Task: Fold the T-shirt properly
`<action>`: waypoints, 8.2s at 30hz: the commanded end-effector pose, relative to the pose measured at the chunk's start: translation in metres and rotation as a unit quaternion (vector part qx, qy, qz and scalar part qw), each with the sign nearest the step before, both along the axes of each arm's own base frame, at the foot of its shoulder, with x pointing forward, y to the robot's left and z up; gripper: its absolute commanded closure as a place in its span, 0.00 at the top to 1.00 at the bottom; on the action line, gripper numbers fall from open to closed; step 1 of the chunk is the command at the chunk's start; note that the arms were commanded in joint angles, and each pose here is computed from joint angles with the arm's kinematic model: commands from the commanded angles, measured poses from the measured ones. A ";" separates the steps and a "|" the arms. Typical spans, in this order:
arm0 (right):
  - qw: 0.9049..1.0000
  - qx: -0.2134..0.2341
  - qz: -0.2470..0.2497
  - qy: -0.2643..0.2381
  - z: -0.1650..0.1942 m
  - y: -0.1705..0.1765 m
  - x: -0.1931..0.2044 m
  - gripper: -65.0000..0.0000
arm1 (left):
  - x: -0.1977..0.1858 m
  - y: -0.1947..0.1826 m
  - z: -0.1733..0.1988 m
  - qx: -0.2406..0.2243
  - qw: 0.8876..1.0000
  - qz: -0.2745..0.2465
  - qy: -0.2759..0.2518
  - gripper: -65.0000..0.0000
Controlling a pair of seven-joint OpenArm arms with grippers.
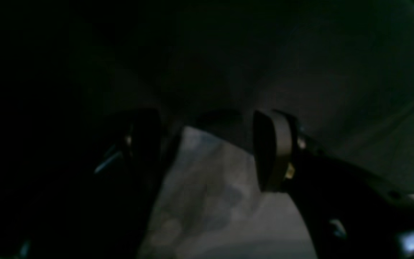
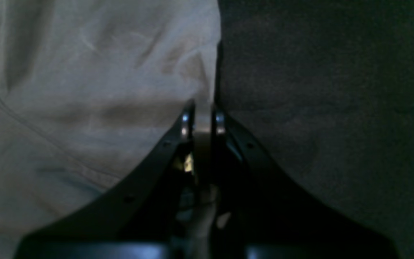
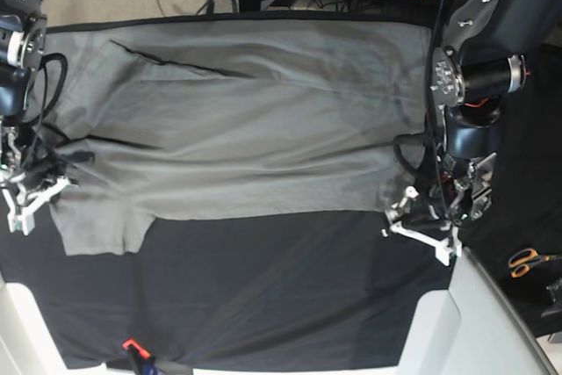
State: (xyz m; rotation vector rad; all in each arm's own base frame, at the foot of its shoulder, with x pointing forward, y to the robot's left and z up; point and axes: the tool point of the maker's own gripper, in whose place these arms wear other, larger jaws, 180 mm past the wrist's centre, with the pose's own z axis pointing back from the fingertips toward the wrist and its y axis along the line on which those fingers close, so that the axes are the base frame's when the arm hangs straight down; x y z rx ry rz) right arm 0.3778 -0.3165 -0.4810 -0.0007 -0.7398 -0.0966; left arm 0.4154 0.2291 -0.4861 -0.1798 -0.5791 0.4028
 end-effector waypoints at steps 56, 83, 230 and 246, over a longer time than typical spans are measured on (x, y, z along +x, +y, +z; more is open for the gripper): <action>0.989 -0.032 0.015 -0.145 0.082 0.001 0.064 0.00 | 0.042 0.022 0.100 0.041 0.996 -0.045 -0.067 0.00; 0.980 -0.079 0.051 -0.178 0.094 0.007 0.075 0.00 | 0.040 0.022 0.103 0.047 0.995 -0.049 -0.074 0.00; 0.997 -0.027 0.055 0.039 0.023 -0.009 -0.006 0.61 | -0.151 0.008 0.059 0.122 0.980 -0.153 0.045 0.00; 0.997 -0.026 0.056 0.040 0.023 -0.009 -0.006 0.01 | -0.152 0.006 0.059 0.119 0.980 -0.152 0.045 0.00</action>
